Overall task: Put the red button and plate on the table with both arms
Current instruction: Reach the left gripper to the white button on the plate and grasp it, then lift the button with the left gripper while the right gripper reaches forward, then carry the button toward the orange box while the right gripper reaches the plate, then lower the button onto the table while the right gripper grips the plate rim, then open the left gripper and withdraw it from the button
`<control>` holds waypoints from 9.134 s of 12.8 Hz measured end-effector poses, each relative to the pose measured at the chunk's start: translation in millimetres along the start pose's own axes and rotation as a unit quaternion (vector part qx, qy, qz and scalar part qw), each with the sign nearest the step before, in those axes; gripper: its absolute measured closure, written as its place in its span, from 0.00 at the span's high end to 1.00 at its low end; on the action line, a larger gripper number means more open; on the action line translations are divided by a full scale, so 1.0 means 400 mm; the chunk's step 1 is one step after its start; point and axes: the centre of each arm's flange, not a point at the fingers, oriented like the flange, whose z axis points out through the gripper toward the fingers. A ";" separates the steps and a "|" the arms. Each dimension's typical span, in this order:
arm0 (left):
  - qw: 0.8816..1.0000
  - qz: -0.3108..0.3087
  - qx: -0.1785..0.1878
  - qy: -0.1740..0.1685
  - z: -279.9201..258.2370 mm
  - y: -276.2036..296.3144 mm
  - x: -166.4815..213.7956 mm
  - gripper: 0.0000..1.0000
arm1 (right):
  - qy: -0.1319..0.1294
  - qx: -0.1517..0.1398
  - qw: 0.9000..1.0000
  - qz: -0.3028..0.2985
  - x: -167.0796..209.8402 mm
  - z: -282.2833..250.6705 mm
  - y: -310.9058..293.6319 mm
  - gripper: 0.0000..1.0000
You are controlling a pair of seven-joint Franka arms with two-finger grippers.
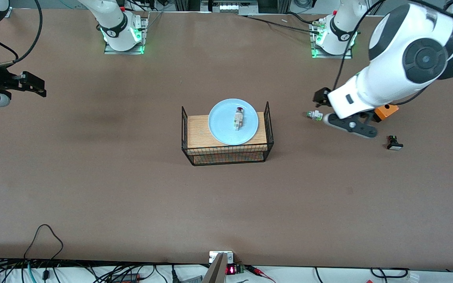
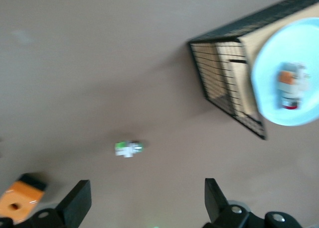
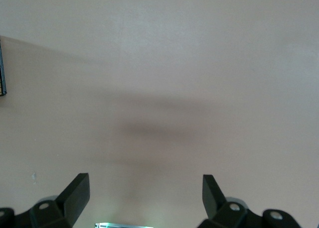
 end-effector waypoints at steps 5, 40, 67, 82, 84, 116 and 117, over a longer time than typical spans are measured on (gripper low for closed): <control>0.999 0.022 -0.023 0.041 0.085 0.230 0.064 1.00 | 0.000 0.000 1.000 -0.004 0.002 0.000 -0.012 1.00; 0.997 -0.074 0.014 0.026 0.481 0.562 0.204 0.34 | -0.001 0.085 0.995 0.045 0.024 0.003 -0.160 1.00; 0.983 -0.180 0.012 0.048 -0.194 -0.440 0.018 0.34 | 0.028 0.026 0.955 0.295 0.052 0.097 -0.871 1.00; 0.985 -0.165 0.016 -0.036 0.422 -0.667 -0.074 0.34 | 0.034 0.014 0.968 0.249 0.095 0.271 -1.087 1.00; 0.986 -0.162 0.009 -0.037 0.523 -0.685 -0.075 0.34 | 0.035 0.011 0.970 0.239 0.077 0.277 -1.122 1.00; 0.986 -0.159 0.049 0.027 -0.141 -0.420 -0.063 1.00 | 0.060 -0.032 0.947 0.315 0.030 0.472 -1.328 0.15; 0.985 -0.163 0.049 0.031 -0.151 -0.416 -0.063 1.00 | 0.056 -0.030 0.946 0.316 0.029 0.472 -1.330 0.15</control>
